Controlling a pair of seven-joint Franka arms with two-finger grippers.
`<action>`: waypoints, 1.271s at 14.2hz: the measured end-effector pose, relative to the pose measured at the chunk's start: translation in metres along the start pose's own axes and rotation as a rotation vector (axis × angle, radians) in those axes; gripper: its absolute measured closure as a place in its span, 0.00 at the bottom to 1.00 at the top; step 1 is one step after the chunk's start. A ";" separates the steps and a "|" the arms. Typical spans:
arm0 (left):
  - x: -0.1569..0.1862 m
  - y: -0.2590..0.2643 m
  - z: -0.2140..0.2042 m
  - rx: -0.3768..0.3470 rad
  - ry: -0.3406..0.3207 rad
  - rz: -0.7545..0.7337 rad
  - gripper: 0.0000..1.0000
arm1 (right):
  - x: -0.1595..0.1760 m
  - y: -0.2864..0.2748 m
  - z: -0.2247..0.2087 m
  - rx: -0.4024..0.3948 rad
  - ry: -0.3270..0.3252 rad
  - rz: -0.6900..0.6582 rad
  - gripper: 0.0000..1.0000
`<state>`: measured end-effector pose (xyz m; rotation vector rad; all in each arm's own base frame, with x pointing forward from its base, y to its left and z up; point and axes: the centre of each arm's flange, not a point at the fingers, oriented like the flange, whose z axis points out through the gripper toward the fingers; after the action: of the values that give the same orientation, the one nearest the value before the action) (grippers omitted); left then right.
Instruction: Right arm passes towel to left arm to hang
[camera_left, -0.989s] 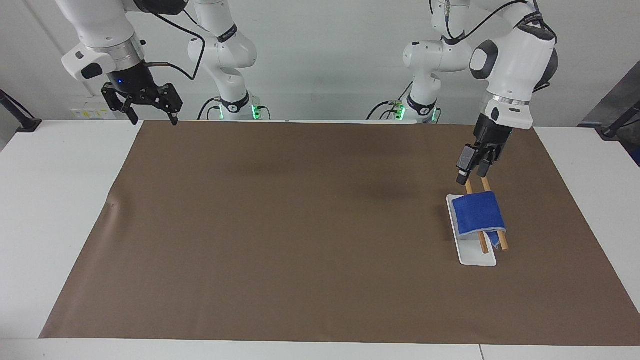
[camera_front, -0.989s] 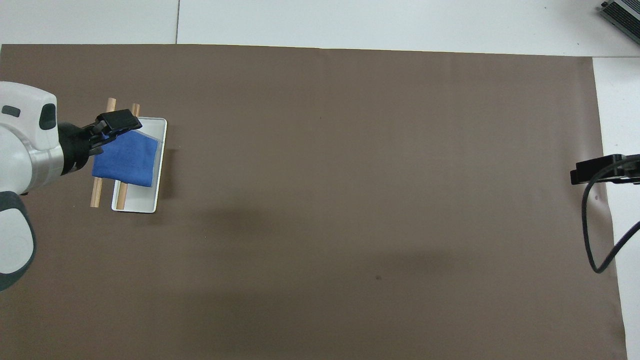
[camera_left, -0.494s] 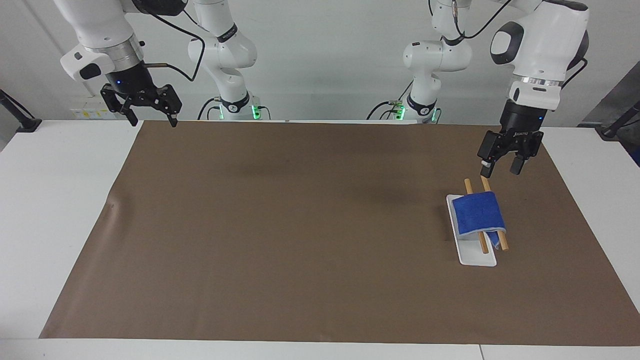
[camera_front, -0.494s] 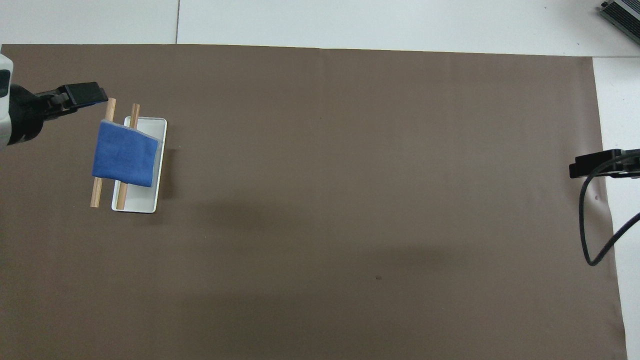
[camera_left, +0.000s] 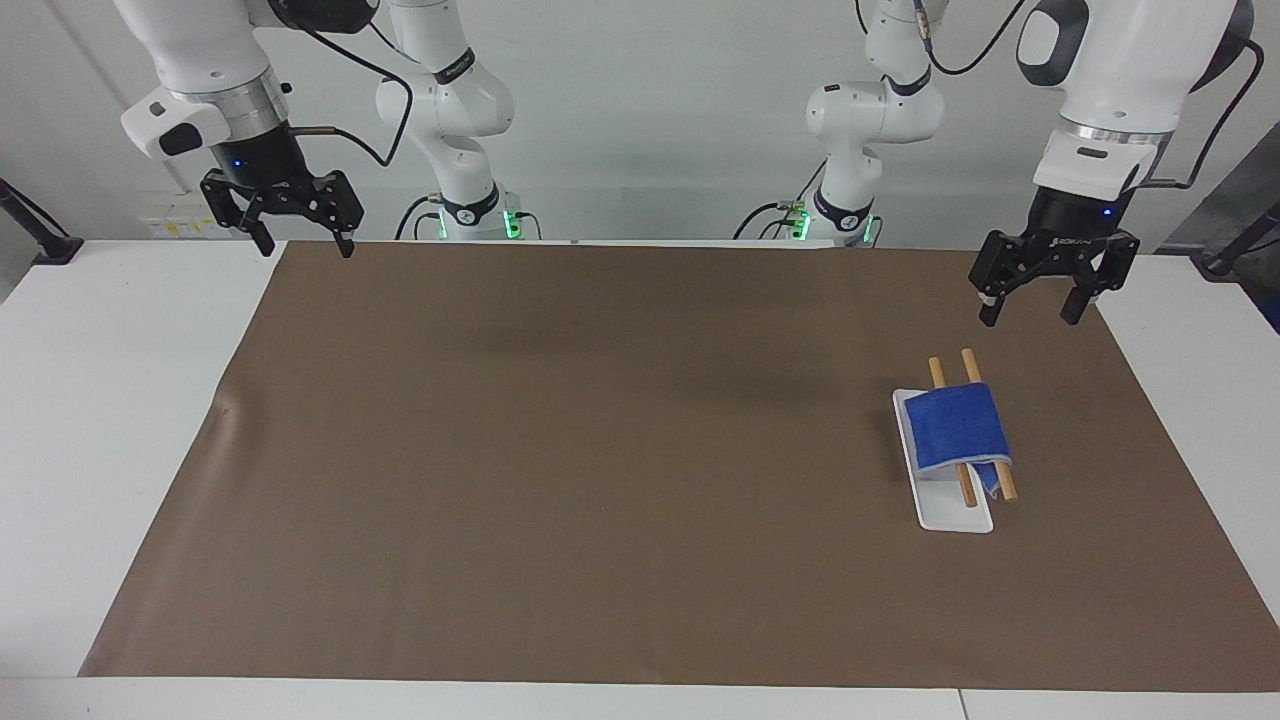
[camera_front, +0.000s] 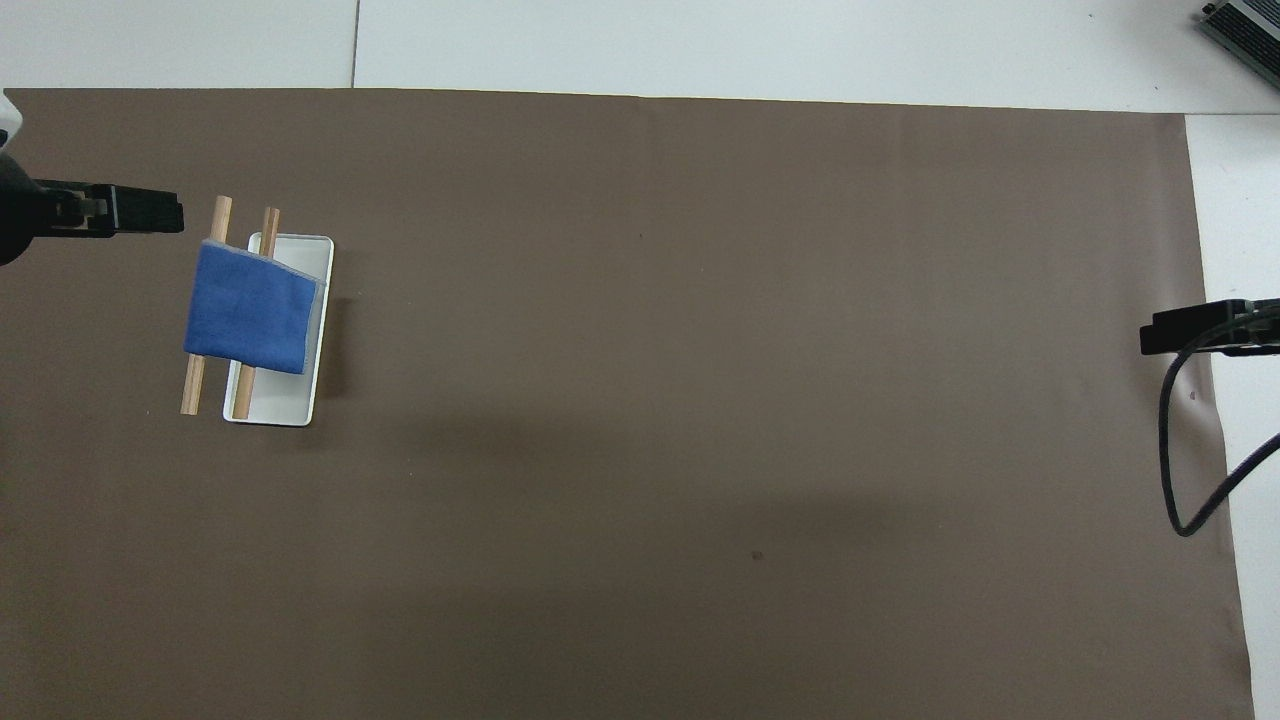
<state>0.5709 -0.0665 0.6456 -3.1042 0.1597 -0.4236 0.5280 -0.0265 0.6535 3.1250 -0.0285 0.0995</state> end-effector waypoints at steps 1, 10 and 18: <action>-0.006 -0.001 -0.001 0.001 -0.041 0.027 0.00 | -0.001 0.000 -0.003 0.000 -0.002 0.000 0.00; -0.040 -0.001 -0.010 0.000 -0.231 0.051 0.00 | -0.005 0.011 -0.004 -0.005 -0.022 -0.006 0.00; -0.040 -0.010 -0.008 0.002 -0.237 0.036 0.00 | -0.007 0.039 -0.003 -0.009 -0.026 -0.002 0.00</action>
<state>0.5312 -0.0527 0.6430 -3.1109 0.2122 -0.0533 0.5198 -0.0655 0.6568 3.1177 -0.0266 0.0586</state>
